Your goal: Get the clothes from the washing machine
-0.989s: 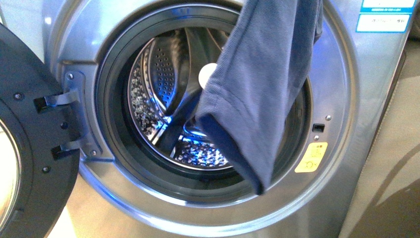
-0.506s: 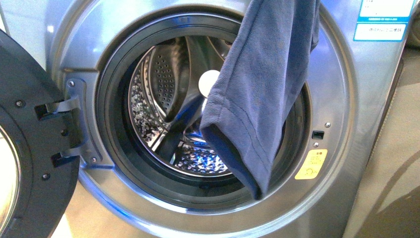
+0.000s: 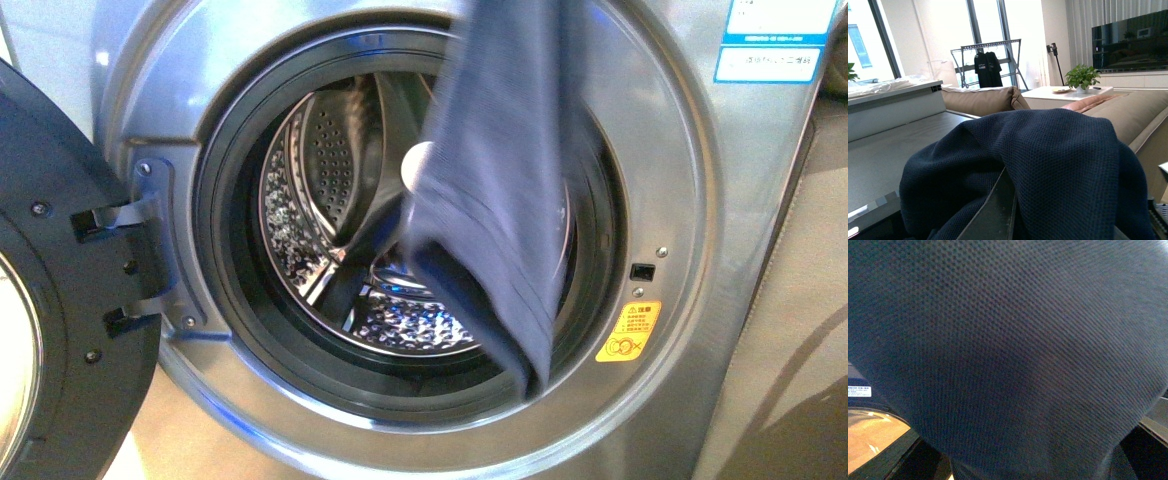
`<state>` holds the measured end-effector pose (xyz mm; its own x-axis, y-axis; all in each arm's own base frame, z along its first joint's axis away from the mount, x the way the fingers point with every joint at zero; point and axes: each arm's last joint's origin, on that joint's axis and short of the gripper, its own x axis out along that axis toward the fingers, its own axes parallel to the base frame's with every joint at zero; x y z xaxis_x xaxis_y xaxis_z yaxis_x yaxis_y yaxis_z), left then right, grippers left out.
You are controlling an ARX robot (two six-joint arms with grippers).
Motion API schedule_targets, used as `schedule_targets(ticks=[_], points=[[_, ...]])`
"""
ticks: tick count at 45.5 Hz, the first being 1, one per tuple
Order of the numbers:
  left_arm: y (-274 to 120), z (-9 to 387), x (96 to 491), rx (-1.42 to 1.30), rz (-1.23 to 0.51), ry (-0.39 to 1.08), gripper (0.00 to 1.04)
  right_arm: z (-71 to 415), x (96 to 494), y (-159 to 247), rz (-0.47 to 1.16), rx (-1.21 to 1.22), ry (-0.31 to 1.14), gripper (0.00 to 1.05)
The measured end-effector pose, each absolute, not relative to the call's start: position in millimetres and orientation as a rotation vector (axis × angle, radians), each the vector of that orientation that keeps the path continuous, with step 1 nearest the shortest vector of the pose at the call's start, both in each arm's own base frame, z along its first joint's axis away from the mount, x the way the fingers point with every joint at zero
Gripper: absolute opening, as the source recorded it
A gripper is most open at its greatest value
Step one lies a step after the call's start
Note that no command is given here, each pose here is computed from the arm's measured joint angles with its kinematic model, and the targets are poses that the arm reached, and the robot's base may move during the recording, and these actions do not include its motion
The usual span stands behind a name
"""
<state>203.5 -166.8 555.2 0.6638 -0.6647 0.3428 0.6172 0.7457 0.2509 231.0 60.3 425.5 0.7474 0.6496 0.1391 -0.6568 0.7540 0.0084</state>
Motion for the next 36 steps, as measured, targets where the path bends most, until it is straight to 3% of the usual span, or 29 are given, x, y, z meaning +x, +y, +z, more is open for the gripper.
schedule_targets(ticks=[18, 36], points=[[-166.9, 555.0, 204.1, 0.117, -0.724, -0.432, 0.12, 419.5, 239.1, 115.8, 0.772, 0.054, -0.164, 0.97], [-167.1, 554.7, 204.6, 0.117, -0.720, -0.430, 0.12, 412.7, 267.2, 123.1, 0.530, -0.014, -0.266, 0.97]])
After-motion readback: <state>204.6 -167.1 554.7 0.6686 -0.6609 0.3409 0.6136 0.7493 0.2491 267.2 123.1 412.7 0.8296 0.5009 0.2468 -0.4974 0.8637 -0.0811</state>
